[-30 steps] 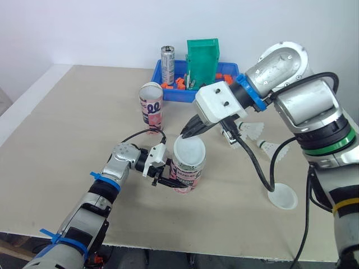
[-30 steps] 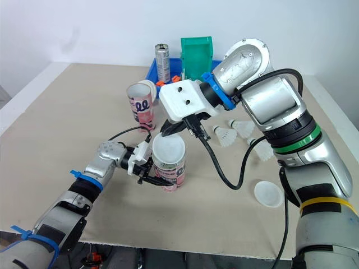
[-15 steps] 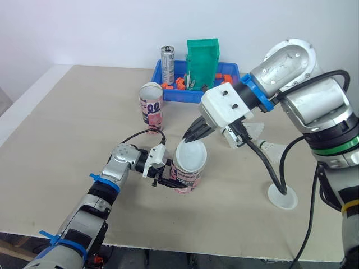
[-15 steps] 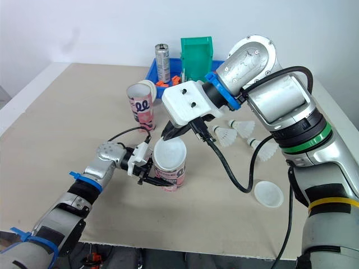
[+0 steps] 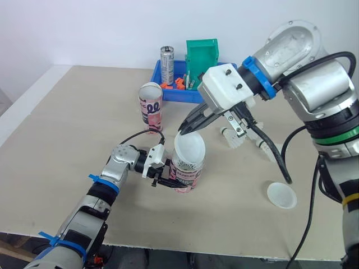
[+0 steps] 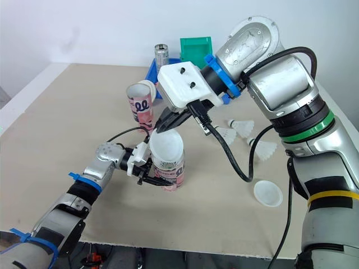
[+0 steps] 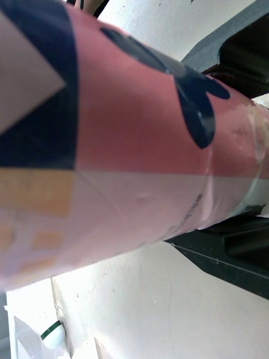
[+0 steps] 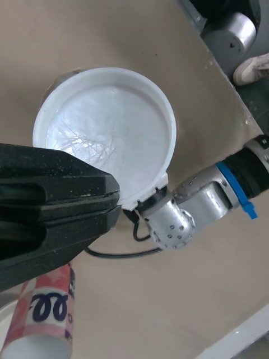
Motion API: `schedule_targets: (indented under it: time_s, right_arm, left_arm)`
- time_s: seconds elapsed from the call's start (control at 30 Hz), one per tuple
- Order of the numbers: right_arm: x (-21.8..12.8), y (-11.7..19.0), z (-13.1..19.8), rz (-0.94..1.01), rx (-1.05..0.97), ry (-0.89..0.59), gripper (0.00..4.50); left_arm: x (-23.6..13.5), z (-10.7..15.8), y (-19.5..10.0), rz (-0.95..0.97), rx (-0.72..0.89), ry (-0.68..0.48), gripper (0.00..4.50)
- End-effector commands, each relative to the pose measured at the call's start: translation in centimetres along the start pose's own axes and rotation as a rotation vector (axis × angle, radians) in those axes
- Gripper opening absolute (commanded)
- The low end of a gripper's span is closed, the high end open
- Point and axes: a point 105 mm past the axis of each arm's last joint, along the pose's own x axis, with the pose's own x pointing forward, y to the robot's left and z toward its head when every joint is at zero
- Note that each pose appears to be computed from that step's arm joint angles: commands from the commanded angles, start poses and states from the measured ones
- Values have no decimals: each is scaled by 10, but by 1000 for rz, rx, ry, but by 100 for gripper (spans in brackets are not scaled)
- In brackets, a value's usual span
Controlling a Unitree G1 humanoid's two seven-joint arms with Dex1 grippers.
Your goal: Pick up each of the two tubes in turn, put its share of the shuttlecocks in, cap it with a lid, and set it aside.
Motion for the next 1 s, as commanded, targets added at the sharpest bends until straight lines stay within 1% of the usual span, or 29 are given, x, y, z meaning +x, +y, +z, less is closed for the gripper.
schedule_targets:
  time_s: [0.03,0.23,0.43,0.67,0.83,1.0]
  right_arm:
    - [1,7,2,49,-30,2,3]
    - [9,8,-4,60,-22,9,3]
    - [7,7,-8,54,-28,29,3]
    - [2,-1,-4,32,-50,36,3]
    - [2,1,-2,41,-56,33,3]
    - [6,9,-6,73,-46,45,3]
  left_arm:
    - [-3,-38,-16,-7,-135,123,221]
    - [-3,-38,-16,-6,-136,123,221]
    - [-3,-37,-16,-2,-135,118,221]
    - [-3,-37,-16,-3,-137,119,221]
    - [-3,-36,-15,-2,-136,117,221]
    - [-3,-36,-15,0,-137,117,221]
